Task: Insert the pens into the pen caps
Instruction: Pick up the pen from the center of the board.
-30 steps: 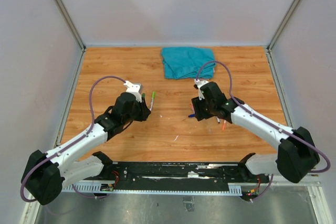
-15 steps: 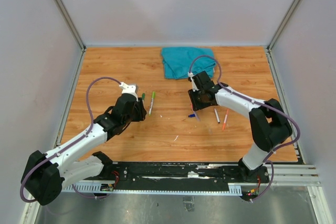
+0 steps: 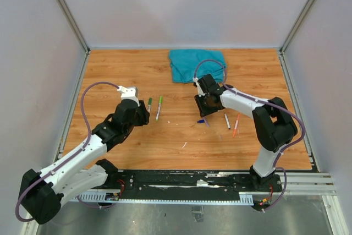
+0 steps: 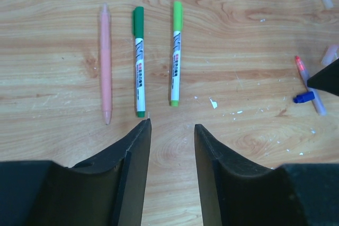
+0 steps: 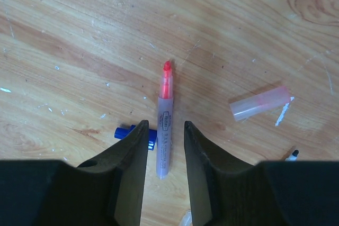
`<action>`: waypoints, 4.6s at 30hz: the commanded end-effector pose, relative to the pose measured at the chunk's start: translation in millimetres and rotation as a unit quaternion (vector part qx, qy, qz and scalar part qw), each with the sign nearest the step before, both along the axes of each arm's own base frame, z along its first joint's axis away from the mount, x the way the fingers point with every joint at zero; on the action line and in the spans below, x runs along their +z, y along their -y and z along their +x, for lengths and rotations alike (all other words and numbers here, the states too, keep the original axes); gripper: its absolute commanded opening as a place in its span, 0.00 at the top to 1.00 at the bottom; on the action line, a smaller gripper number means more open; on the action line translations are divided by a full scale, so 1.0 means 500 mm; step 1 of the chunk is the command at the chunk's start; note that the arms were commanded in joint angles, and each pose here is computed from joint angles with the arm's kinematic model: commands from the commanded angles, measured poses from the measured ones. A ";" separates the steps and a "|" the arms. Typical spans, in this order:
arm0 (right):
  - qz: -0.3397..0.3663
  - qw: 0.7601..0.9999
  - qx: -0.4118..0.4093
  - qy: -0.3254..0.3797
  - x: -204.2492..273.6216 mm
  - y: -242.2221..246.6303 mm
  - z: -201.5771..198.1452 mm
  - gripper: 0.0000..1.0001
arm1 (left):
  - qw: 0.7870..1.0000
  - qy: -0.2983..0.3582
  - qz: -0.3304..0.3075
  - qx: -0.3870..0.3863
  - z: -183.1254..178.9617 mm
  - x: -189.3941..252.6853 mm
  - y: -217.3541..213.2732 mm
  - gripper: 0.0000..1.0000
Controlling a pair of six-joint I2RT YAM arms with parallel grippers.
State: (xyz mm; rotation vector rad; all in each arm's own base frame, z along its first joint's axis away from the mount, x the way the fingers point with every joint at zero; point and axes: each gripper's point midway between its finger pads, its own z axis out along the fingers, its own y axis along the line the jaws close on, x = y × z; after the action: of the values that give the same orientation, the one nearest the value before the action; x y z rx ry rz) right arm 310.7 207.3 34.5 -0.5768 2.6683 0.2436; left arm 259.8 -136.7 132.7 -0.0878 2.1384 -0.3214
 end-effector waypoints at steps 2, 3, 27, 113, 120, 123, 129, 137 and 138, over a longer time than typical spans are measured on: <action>-0.008 1.000 0.004 -0.015 -0.012 0.002 0.005 0.68 | 0.999 0.029 -0.010 0.022 0.009 0.026 -0.015 0.56; -0.009 1.000 0.004 -0.018 -0.016 0.002 0.005 0.69 | 0.999 0.028 -0.010 0.022 0.008 0.025 -0.016 0.56; 0.071 0.992 0.001 0.101 0.130 0.006 -0.010 0.87 | 0.989 0.049 -0.101 -0.092 -0.010 0.018 0.083 0.59; 0.349 0.909 -0.021 0.225 0.300 -0.086 -0.168 0.52 | 0.944 0.125 -0.203 -0.226 -0.112 0.134 0.270 0.99; 0.151 0.941 -0.125 0.275 0.253 0.064 -0.107 0.34 | 0.949 0.120 -0.165 -0.241 -0.123 0.110 0.253 1.00; 0.092 0.957 -0.126 0.245 0.226 0.086 -0.091 0.32 | 0.951 0.118 -0.155 -0.241 -0.124 0.106 0.247 0.99; 0.020 0.977 -0.162 0.139 0.155 0.118 -0.045 0.30 | 0.952 0.110 -0.145 -0.245 -0.127 0.100 0.245 0.99; -0.010 0.967 -0.237 0.098 0.099 0.122 0.027 0.29 | 0.953 0.098 -0.151 -0.245 -0.138 0.085 0.239 0.99; -0.013 0.963 -0.250 0.095 0.092 0.126 0.034 0.29 | 0.953 0.096 -0.152 -0.244 -0.139 0.084 0.237 0.99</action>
State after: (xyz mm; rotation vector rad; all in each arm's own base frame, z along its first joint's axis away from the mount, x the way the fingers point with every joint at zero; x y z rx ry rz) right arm 314.8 154.8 82.1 -0.0648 2.5108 0.0728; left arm 191.7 -254.7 161.1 0.2979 1.9150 -0.8813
